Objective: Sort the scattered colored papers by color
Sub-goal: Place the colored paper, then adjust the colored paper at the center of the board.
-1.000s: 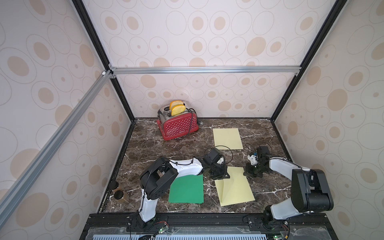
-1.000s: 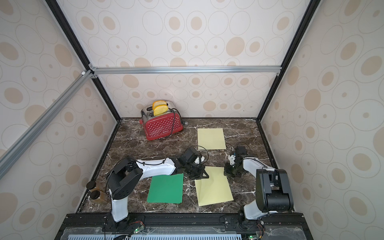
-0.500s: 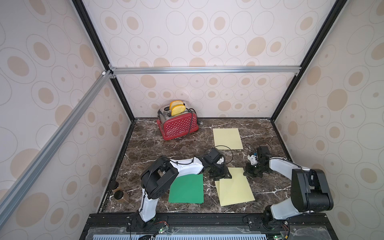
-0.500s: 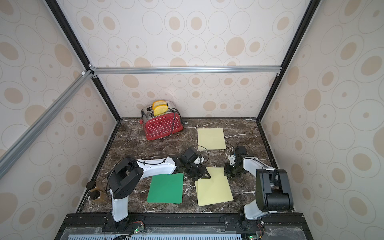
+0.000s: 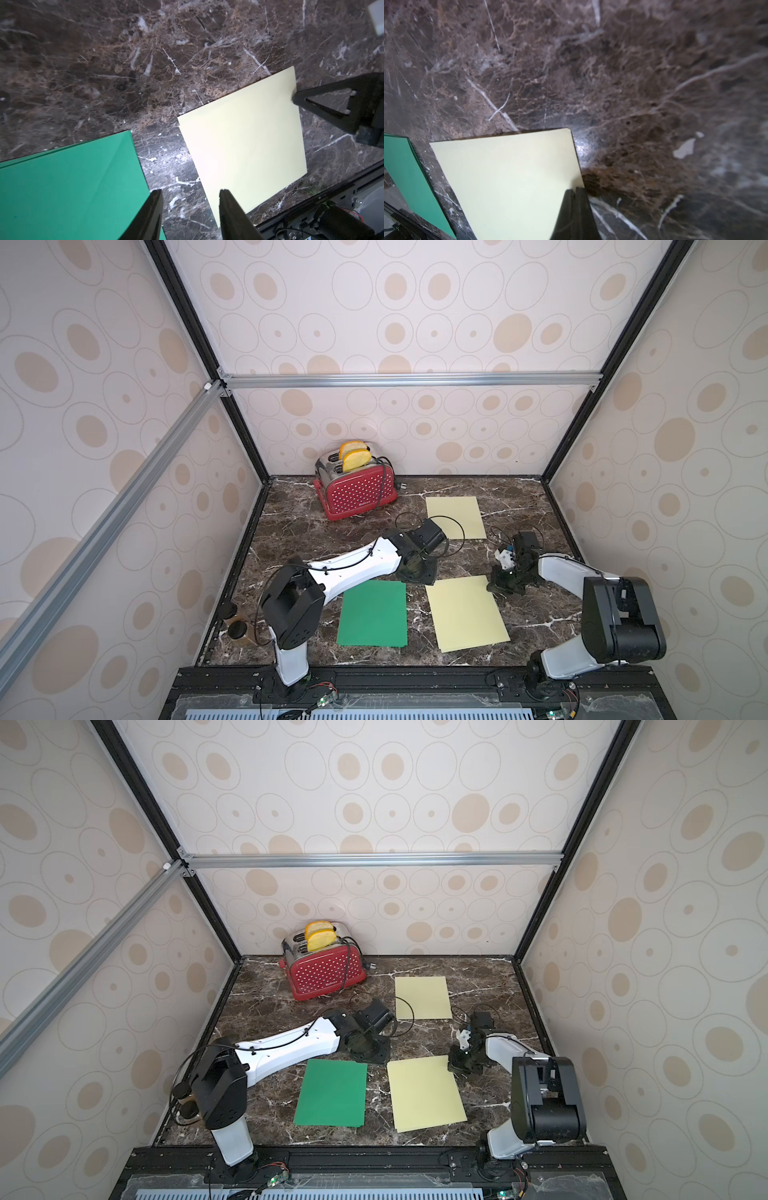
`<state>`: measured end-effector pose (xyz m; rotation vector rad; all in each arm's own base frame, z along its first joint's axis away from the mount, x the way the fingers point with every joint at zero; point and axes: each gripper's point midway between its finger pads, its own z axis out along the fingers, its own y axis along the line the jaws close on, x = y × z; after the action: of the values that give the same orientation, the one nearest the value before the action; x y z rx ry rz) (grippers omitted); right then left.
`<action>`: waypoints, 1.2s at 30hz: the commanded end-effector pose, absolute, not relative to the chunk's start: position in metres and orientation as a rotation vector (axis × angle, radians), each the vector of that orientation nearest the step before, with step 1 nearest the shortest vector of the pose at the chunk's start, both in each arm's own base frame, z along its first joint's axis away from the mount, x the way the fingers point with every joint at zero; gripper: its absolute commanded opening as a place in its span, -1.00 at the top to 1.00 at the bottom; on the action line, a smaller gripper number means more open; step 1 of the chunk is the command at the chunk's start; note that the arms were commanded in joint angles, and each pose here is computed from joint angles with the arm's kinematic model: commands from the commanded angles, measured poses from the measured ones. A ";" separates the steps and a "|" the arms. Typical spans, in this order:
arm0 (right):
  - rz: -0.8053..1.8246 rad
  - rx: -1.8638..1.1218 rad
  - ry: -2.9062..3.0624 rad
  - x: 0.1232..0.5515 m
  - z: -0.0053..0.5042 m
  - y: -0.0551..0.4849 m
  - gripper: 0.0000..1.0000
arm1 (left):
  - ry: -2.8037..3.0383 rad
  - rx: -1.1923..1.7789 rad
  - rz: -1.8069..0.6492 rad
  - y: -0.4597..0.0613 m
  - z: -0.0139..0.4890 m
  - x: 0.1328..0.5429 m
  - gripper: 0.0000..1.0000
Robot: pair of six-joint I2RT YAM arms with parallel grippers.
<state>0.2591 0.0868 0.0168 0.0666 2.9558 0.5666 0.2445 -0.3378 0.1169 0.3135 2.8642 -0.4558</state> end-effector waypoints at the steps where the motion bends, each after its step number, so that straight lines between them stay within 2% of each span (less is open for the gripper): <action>1: 0.511 0.061 2.992 0.256 0.010 0.081 1.00 | 2.872 0.422 -0.521 -0.354 0.117 0.215 0.60; 3: 0.508 0.061 2.992 0.257 0.010 0.081 1.00 | 2.876 0.527 -0.667 -0.386 0.121 0.189 1.00; 5: 0.510 0.059 2.993 0.257 0.011 0.081 1.00 | 2.908 0.615 -0.793 -0.408 0.118 0.163 1.00; 8: 0.509 0.058 2.993 0.257 0.011 0.081 1.00 | 2.921 0.805 -0.832 -0.420 0.110 0.131 1.00; 19: 0.514 0.058 2.997 0.258 0.010 0.082 1.00 | 2.942 1.169 -0.783 -0.411 0.072 0.080 1.00; 28: 0.510 0.055 2.998 0.258 0.010 0.082 1.00 | 2.935 1.317 -0.577 -0.401 0.049 0.065 1.00; 36: 0.513 0.051 3.002 0.259 0.010 0.082 1.00 | 2.910 1.340 -0.387 -0.387 0.031 0.076 1.00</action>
<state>0.2594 0.0868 0.0166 0.0686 2.9758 0.5653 0.0716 -0.3902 0.0351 1.2835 2.9483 -0.4836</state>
